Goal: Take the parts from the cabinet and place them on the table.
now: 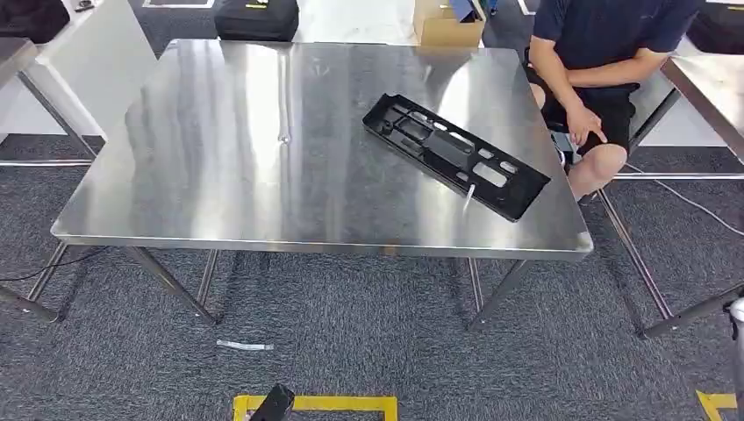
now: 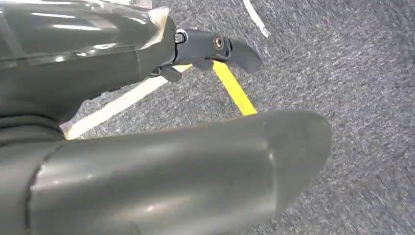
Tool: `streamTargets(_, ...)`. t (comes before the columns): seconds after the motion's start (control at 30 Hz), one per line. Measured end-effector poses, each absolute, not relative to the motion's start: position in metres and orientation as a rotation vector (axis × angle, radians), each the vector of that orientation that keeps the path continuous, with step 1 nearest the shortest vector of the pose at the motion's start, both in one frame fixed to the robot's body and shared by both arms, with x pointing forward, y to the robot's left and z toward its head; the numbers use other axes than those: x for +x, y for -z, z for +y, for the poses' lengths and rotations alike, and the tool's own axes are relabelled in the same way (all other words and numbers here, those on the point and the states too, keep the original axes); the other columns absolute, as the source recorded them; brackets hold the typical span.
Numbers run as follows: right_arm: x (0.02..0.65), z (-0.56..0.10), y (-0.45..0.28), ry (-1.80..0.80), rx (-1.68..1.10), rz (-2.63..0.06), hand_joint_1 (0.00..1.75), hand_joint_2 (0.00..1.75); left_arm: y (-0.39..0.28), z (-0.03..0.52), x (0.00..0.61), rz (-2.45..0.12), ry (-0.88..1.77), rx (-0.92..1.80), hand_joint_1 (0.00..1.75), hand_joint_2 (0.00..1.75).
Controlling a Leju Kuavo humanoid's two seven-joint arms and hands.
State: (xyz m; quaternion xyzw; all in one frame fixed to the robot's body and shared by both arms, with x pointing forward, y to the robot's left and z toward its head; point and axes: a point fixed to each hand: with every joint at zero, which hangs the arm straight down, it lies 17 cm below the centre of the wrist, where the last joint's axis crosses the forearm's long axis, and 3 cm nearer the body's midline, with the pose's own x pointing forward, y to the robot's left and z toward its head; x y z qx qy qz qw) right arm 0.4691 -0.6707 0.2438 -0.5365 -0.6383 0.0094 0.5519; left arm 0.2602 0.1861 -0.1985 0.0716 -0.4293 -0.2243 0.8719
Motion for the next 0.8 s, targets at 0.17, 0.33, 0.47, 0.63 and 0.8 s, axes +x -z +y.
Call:
streamTargets(0.17,0.470,-0.666,-0.238,-0.023,-1.261,-1.511,0.00,0.00,0.198,0.192,0.263,-0.901,0.455,0.171,0.00,0.00)
streamTargets(0.33,0.470,-0.663,-0.232,-0.034,-1.254,-1.496,0.00,0.00,0.196,0.196,0.266,-0.911,0.427,0.184,0.00,0.00)
streamTargets(0.47,0.472,-0.664,-0.238,-0.041,-1.263,-1.502,0.00,0.00,0.193,0.195,0.271,-0.924,0.418,0.181,0.00,0.00)
streamTargets(0.63,0.470,-0.661,-0.224,-0.068,-1.248,-1.475,0.00,0.00,0.194,0.193,0.268,-0.919,0.416,0.174,0.00,0.00)
streamTargets(0.8,0.468,-0.657,-0.215,-0.092,-1.237,-1.457,0.00,0.00,0.194,0.189,0.266,-0.917,0.415,0.164,0.00,0.00)
